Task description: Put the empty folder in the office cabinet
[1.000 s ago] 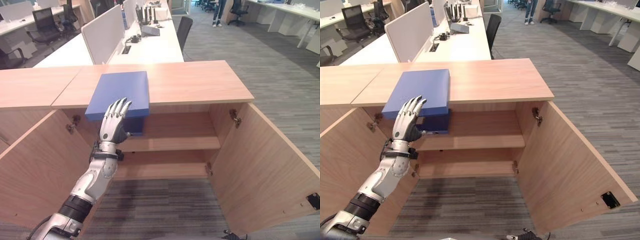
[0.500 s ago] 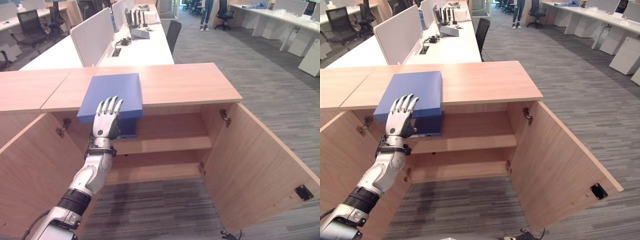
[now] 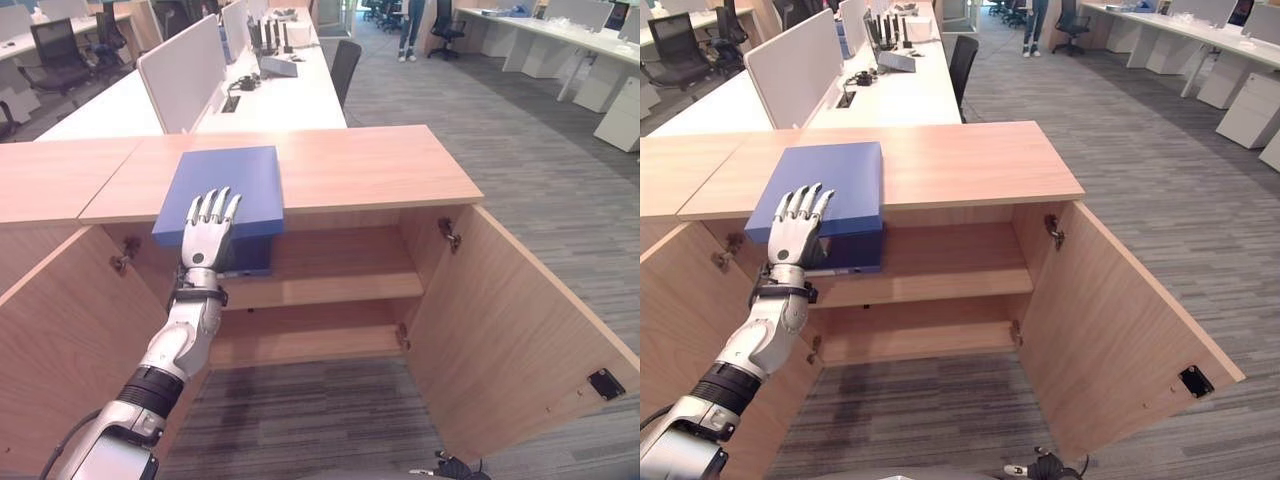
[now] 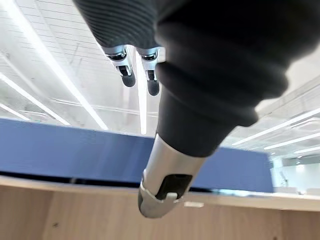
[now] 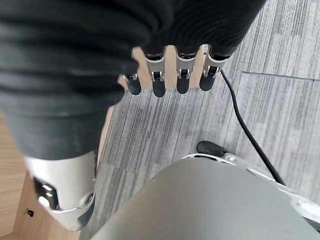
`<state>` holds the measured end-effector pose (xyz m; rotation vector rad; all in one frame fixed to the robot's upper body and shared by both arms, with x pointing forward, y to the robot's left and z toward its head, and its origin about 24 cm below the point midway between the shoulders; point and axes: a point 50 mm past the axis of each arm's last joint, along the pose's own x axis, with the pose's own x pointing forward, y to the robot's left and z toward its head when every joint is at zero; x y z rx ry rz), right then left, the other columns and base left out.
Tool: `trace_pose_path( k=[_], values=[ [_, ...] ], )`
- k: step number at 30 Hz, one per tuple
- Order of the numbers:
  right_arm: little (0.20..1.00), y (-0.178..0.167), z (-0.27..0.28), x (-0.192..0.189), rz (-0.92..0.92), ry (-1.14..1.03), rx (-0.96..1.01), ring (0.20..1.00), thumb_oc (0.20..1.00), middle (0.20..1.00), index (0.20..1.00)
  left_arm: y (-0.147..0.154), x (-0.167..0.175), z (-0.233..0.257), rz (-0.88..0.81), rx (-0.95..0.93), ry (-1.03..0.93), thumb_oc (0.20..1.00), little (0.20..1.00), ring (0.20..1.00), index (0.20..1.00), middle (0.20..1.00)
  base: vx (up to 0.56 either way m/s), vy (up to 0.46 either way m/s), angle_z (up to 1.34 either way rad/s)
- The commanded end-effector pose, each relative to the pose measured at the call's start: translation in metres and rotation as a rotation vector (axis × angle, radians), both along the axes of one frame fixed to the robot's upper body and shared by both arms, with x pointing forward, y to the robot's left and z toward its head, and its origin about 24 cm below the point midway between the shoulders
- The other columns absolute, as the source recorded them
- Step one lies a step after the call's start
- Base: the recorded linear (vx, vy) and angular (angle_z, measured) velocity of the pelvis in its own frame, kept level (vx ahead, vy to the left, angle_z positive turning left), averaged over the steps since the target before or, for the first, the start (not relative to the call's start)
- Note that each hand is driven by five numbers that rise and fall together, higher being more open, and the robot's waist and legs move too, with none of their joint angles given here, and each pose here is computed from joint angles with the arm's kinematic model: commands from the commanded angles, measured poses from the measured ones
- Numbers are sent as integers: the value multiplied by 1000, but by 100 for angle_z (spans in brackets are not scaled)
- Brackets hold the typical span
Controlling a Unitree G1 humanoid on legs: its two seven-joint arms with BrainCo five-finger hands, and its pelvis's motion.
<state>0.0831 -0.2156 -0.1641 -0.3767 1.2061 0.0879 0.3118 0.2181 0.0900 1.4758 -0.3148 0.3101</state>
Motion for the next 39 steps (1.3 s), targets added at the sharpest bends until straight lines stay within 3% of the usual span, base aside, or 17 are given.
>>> trace_pose_path(
  k=[1, 17, 23, 39],
  values=[
    [1000, 12, 4, 20, 101, -71, 25, 1000, 1000, 1000, 1000, 11, 28, 49, 22, 135, -128, 1000, 1000, 1000, 1000, 1000, 0, 0, 0],
    [1000, 3, 9, 16, 90, -105, 15, 1000, 1000, 1000, 1000, 50, 35, 41, 223, 132, -71, 1000, 1000, 1000, 1000, 1000, -5, -7, -4],
    [1000, -13, 2, 2, 19, -11, -47, 1000, 1000, 1000, 1000, 36, 44, 60, 183, 203, -145, 1000, 1000, 1000, 1000, 1000, -1, -3, -2],
    [1000, -16, 2, 1, 28, 11, -65, 1000, 1000, 1000, 1000, 41, 56, 78, 203, 343, -140, 1000, 1000, 1000, 1000, 1000, 0, 0, 0]
  ],
)
